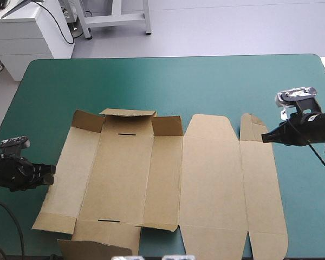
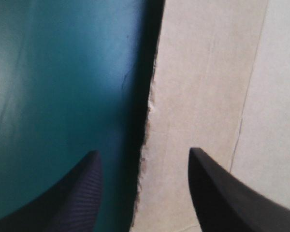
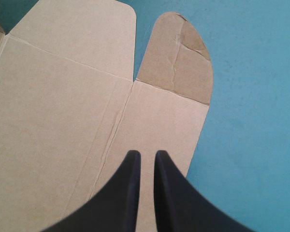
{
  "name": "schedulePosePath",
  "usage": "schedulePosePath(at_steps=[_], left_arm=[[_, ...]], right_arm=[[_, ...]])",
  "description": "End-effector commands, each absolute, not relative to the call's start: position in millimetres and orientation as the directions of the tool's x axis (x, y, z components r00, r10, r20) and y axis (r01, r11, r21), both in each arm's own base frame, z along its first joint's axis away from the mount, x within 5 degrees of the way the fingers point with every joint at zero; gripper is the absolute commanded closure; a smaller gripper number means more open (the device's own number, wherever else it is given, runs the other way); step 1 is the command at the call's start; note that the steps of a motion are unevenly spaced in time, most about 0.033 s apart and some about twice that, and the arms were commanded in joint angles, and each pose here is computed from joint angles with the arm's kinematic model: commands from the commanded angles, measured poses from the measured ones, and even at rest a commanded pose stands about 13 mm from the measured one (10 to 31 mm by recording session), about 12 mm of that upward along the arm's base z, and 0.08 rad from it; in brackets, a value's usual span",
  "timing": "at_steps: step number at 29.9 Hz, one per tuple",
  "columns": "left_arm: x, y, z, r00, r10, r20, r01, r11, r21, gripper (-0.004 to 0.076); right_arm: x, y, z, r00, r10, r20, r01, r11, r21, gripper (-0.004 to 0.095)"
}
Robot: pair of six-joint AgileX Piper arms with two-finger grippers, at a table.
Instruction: Fold the box
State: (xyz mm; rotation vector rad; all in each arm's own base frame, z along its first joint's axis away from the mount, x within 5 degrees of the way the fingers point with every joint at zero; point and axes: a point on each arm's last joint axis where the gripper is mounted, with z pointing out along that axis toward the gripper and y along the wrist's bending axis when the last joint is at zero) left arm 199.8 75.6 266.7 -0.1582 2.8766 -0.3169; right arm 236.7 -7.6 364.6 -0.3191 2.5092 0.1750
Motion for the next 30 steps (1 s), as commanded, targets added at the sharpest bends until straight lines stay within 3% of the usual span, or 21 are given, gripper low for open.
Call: schedulePosePath(at_steps=[1, 10, 14, 30], left_arm=[[203.6, 78.7, 274.4, -0.948, -0.16, -0.274, -0.103, 0.972, -0.21, 0.0274], [218.8, 87.6, 257.5, -0.949, -0.174, -0.262, -0.12, 0.97, -0.211, 0.028], [220.4, 86.4, 251.9, -0.965, -0.114, -0.238, -0.058, 0.971, -0.231, 0.0295], [229.3, 74.3, 225.4, -0.994, -0.048, -0.097, 0.004, 0.879, -0.476, 0.0302]], right_arm=[[234.4, -8.0, 380.1, -0.737, -0.188, -0.65, -0.269, 0.963, 0.026, 0.0821], [233.9, -6.3, 379.7, -0.74, -0.196, -0.644, -0.277, 0.96, 0.027, 0.0821], [233.7, -6.2, 379.6, -0.741, -0.196, -0.642, -0.278, 0.96, 0.028, 0.0821], [233.4, -6.1, 379.3, -0.743, -0.197, -0.639, -0.28, 0.96, 0.029, 0.0821]])
